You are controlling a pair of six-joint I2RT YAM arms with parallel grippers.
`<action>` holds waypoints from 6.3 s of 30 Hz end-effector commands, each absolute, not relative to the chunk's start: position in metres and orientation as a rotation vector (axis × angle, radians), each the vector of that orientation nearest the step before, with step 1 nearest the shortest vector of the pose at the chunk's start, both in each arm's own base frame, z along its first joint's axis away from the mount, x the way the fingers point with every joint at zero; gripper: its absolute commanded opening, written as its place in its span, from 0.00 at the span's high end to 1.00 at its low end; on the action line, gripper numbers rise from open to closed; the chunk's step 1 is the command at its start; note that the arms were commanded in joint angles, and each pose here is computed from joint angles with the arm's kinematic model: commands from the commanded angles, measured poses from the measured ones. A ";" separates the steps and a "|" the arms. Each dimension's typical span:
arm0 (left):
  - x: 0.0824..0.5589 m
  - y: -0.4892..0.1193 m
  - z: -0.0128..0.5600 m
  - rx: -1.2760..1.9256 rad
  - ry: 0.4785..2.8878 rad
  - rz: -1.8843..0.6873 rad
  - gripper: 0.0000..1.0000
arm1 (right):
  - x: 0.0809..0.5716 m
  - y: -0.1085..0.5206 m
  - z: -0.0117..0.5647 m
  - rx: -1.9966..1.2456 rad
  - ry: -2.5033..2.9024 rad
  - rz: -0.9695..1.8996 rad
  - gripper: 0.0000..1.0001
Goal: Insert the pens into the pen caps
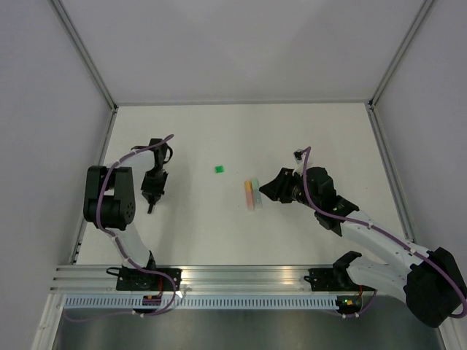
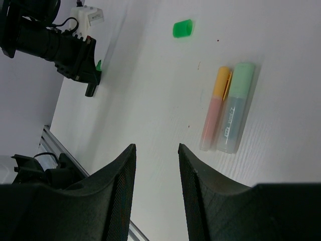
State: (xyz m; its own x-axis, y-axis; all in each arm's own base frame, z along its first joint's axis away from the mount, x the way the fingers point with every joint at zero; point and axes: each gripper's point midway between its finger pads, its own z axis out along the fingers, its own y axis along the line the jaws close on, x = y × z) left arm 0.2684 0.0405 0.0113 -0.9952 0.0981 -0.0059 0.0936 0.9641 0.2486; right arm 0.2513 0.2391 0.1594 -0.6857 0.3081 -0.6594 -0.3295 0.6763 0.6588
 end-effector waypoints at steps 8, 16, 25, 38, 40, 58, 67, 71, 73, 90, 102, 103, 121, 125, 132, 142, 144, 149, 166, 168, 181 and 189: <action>0.315 -0.091 0.001 0.400 3.001 0.019 0.77 | 0.252 0.243 0.165 -0.028 2.066 1.044 0.55; 0.302 -0.086 -0.002 0.407 3.024 0.074 0.71 | 0.251 0.243 0.167 -0.031 2.061 1.053 0.55; 0.290 -0.085 -0.018 0.399 3.071 0.072 0.70 | 0.251 0.243 0.166 -0.030 2.063 1.047 0.55; 0.280 -0.077 -0.014 0.396 3.083 0.117 0.67 | 0.252 0.243 0.166 -0.033 2.064 1.046 0.55; 0.281 -0.079 -0.014 0.390 3.078 0.105 0.72 | 0.252 0.243 0.165 -0.034 2.066 1.047 0.55; 0.294 -0.224 0.151 0.383 2.277 -0.812 0.98 | 0.286 0.243 0.188 -0.270 1.962 0.833 0.49; 0.252 -0.205 0.216 0.318 1.813 -0.841 0.98 | 0.346 0.301 0.144 -0.751 2.035 0.714 0.33; 0.251 -0.164 0.224 0.133 1.713 -0.702 0.98 | 0.391 0.293 0.129 -0.855 2.046 0.436 0.41; 0.240 -0.152 0.232 0.092 1.645 -0.699 0.98 | 0.416 0.293 0.118 -0.775 2.178 0.343 0.47; 0.230 -0.109 0.242 -0.076 1.534 -0.590 0.98 | 0.390 0.363 0.053 -1.470 1.991 0.097 0.27; 0.218 -0.085 0.256 -0.172 1.458 -0.564 0.98 | 0.408 0.401 0.039 -1.590 1.924 0.198 0.21; 0.218 -0.085 0.256 -0.171 1.460 -0.562 0.98 | 0.407 0.402 0.038 -1.594 1.925 0.217 0.21; 0.216 -0.083 0.259 -0.180 1.447 -0.566 0.98 | 0.401 0.394 0.024 -1.556 2.016 0.538 0.30; 0.216 -0.083 0.259 -0.179 1.447 -0.567 0.98 | 0.398 0.395 0.026 -1.580 2.000 0.562 0.30; 0.216 -0.083 0.258 -0.178 1.449 -0.568 0.98 | 0.403 0.398 0.026 -1.600 1.964 0.556 0.27; 0.217 -0.085 0.258 -0.174 1.451 -0.571 0.98 | 0.415 0.398 0.015 -1.583 1.963 0.499 0.26; 0.217 -0.085 0.258 -0.172 1.450 -0.571 0.98 | 0.415 0.398 0.012 -1.589 1.961 0.493 0.26; 0.216 -0.085 0.259 -0.170 1.449 -0.575 0.98 | 0.414 0.399 0.003 -1.603 1.964 0.508 0.28; 0.217 -0.085 0.258 -0.173 1.450 -0.572 0.98 | 0.398 0.388 0.004 -1.585 2.038 0.523 0.51; 0.217 -0.084 0.258 -0.175 1.451 -0.570 0.98 | 0.398 0.386 0.004 -1.574 2.050 0.507 0.53; 0.217 -0.084 0.257 -0.178 1.452 -0.568 0.98 | 0.385 0.387 0.028 -1.507 2.092 0.550 0.39; 0.218 -0.083 0.256 -0.186 1.455 -0.560 0.98 | 0.407 0.385 0.025 -1.425 2.120 0.417 0.39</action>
